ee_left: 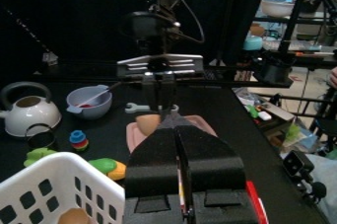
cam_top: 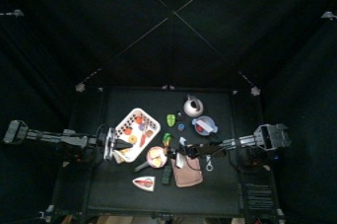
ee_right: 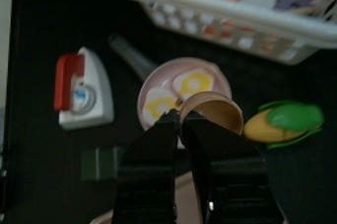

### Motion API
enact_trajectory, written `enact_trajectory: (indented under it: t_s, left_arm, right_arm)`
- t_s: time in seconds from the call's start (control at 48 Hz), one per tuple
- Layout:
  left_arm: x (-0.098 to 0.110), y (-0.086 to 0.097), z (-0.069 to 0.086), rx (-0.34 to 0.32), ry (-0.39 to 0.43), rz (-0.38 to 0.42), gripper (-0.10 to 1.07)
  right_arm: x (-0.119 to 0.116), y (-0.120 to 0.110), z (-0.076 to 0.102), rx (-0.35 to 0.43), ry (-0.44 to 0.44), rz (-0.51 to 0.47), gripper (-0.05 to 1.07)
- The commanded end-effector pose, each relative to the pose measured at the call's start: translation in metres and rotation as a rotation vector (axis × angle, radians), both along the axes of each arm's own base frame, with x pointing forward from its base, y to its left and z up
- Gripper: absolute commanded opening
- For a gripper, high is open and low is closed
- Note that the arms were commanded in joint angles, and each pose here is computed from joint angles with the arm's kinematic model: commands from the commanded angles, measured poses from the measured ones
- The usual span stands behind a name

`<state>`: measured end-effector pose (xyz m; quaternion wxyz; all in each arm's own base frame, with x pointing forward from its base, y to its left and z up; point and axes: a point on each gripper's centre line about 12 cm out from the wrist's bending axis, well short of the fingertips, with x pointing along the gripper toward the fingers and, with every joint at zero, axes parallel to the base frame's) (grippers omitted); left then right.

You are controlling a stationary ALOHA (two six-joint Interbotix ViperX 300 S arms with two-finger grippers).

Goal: Place eggshell in basket

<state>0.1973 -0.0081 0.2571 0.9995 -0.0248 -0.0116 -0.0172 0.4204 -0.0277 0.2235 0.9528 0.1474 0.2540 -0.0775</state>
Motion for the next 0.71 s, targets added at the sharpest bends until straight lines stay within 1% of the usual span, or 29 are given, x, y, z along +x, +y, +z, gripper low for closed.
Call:
enact_trajectory:
  t_s: [0.0, 0.125, 0.208, 0.292, 0.396, 0.542, 0.646, 0.688]
  left_arm:
    - [0.002, 0.0, 0.005, -0.001, -0.015, 0.002, 0.02]
    - [0.002, 0.0, 0.005, -0.001, -0.017, 0.002, 0.02]
    - [0.002, 0.0, 0.005, -0.001, -0.015, 0.002, 0.02]
    - [0.002, 0.0, 0.005, -0.001, -0.015, 0.002, 0.02]
    - [0.001, 0.0, 0.004, -0.001, -0.014, 0.002, 0.02]
    - [0.001, 0.001, 0.004, 0.001, -0.014, 0.004, 0.02]
    - [0.001, 0.0, 0.004, 0.001, -0.014, 0.002, 0.02]
    - [0.001, 0.001, 0.004, 0.001, -0.012, 0.004, 0.02]
  right_arm:
    - [0.014, -0.023, 0.021, 0.007, -0.1, -0.025, 0.45]
    - [0.033, -0.039, 0.022, 0.017, -0.155, -0.029, 0.45]
    - [0.044, -0.052, 0.016, 0.025, -0.151, -0.061, 0.45]
    - [0.053, -0.06, 0.014, 0.029, -0.136, -0.09, 0.45]
    - [0.063, -0.065, 0.01, 0.021, -0.086, -0.13, 0.45]
    - [0.068, -0.076, 0.005, -0.027, 0.023, -0.202, 0.45]
    - [0.07, -0.078, 0.006, -0.063, 0.062, -0.219, 0.46]
    - [0.071, -0.076, 0.006, -0.071, 0.064, -0.215, 0.46]
